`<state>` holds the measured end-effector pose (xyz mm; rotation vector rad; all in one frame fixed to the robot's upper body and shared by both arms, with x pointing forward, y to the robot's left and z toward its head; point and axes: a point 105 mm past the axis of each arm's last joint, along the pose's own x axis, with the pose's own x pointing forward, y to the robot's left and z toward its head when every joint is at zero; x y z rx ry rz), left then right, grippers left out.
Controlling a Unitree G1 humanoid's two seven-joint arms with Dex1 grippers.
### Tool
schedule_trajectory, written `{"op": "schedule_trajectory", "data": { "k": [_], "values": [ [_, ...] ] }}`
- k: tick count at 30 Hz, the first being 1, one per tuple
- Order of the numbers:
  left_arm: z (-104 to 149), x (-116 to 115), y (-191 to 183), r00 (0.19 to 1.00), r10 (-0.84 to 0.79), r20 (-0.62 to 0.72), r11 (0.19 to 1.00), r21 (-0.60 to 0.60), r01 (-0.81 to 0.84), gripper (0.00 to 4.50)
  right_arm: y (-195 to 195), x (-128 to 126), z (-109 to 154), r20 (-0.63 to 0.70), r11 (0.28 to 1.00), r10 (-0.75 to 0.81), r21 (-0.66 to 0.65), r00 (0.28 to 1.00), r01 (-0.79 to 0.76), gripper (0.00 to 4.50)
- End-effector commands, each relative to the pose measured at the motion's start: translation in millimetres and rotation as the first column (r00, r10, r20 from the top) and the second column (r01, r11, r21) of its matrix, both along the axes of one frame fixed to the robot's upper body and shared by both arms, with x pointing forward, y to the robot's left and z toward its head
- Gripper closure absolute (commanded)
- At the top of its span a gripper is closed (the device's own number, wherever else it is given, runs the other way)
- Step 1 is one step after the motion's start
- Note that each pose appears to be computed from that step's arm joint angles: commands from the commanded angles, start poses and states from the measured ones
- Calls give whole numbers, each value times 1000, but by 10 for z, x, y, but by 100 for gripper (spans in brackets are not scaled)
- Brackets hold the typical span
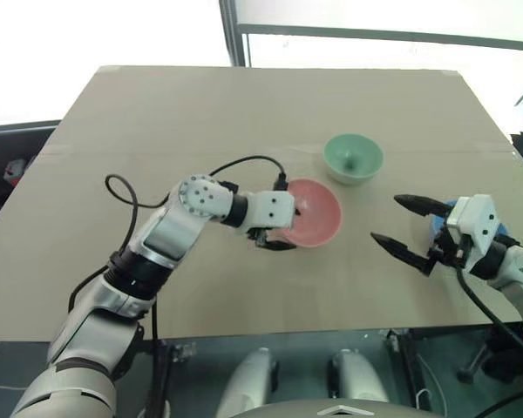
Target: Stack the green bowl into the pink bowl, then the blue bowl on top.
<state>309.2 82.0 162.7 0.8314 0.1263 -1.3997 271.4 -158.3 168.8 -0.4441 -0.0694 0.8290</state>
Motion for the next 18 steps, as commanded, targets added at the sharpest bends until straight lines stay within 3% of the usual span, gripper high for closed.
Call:
{"op": "schedule_trajectory", "data": {
  "k": [1,4,5,7,9,16,18],
  "values": [
    [321,-63,186,996,87,14,982,-171,-83,54,-80,329,-8,114,982,-74,-164,991,92,46],
    [542,-313,465,986,63,-157,881,-456,-129,54,-91,739,-55,160,935,-79,-330,984,129,46],
    [554,-397,564,981,67,-179,863,-483,-148,54,-66,854,-33,163,928,-76,-349,984,129,46],
    [534,-495,719,971,106,-213,845,-496,-201,54,9,1024,5,169,920,-51,-376,984,112,46],
    [501,-495,861,967,207,-149,828,-499,-254,54,102,1175,-11,169,899,-4,-430,986,78,46],
    [409,-780,1012,942,185,-281,745,-585,-321,54,360,1493,-247,100,821,105,-570,989,-30,46],
    [382,-787,1050,930,239,-281,729,-581,-363,3,383,1541,-249,95,812,111,-582,989,-36,95]
  ]
}}
